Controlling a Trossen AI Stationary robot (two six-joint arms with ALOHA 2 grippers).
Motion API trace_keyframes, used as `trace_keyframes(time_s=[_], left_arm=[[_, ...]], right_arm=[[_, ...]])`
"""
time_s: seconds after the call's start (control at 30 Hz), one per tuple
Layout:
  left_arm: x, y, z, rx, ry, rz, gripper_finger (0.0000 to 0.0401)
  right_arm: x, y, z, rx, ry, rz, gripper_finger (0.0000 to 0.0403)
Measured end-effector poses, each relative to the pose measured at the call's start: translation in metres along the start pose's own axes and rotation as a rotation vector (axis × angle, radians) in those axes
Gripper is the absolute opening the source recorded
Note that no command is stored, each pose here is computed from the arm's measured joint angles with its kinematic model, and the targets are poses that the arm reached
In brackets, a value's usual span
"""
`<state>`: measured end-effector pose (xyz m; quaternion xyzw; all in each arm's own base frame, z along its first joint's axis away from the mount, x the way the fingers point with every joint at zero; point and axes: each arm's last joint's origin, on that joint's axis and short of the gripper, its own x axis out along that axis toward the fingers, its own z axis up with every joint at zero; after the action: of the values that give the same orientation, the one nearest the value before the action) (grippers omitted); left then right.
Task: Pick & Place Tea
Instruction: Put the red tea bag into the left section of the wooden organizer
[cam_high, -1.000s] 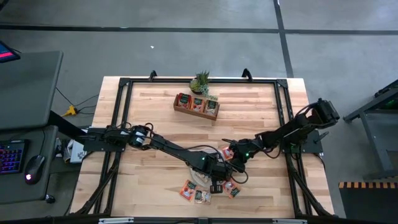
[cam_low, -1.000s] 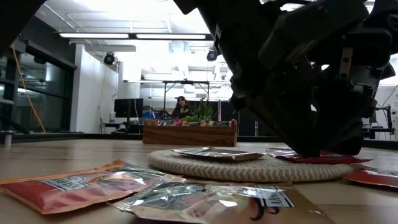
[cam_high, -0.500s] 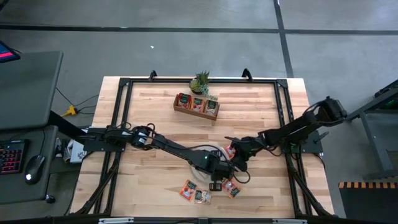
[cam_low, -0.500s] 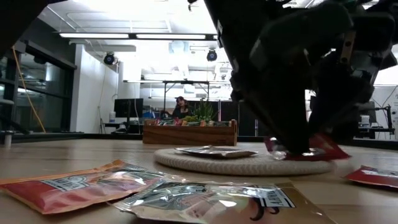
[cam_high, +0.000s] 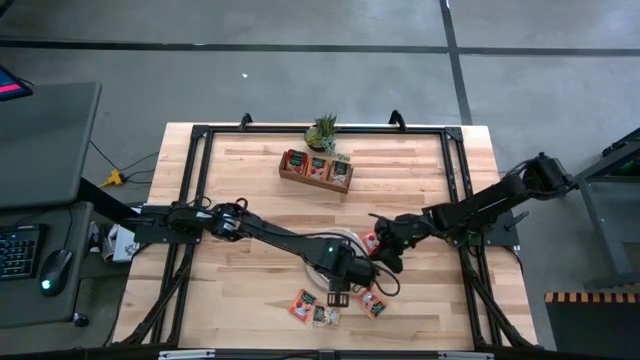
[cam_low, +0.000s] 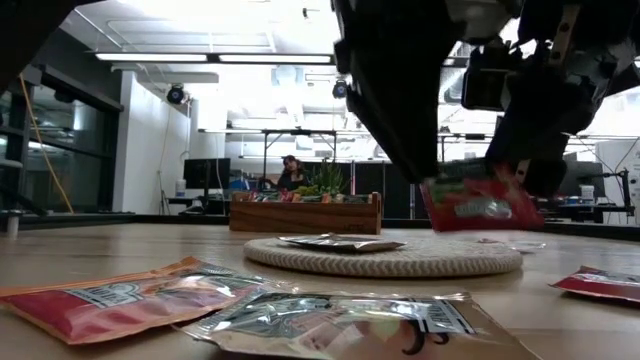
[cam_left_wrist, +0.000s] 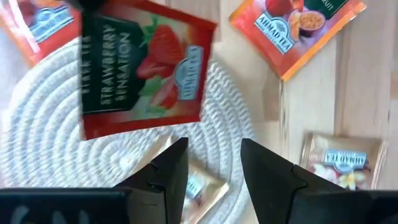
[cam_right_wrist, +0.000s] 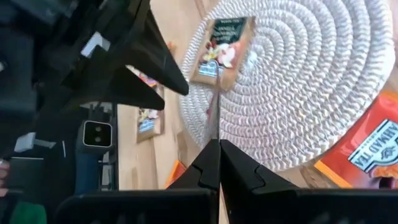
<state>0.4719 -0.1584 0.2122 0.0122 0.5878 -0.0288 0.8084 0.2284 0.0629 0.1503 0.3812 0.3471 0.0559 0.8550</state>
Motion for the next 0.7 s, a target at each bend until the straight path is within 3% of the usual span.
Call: trace_keyframes(time_s=[0.43, 0.7], left_arm=[[-0.054, 0.012, -0.016, -0.061, 0.11, 0.15, 0.0145], [-0.087, 0.022, -0.023, -0.079, 0.086, 0.256, 0.0145]], right_arm=[[-0.025, 0.014, 0.009, -0.096, -0.099, 0.039, 0.0], [-0.045, 0.018, 0.015, -0.156, -0.139, 0.067, 0.0]])
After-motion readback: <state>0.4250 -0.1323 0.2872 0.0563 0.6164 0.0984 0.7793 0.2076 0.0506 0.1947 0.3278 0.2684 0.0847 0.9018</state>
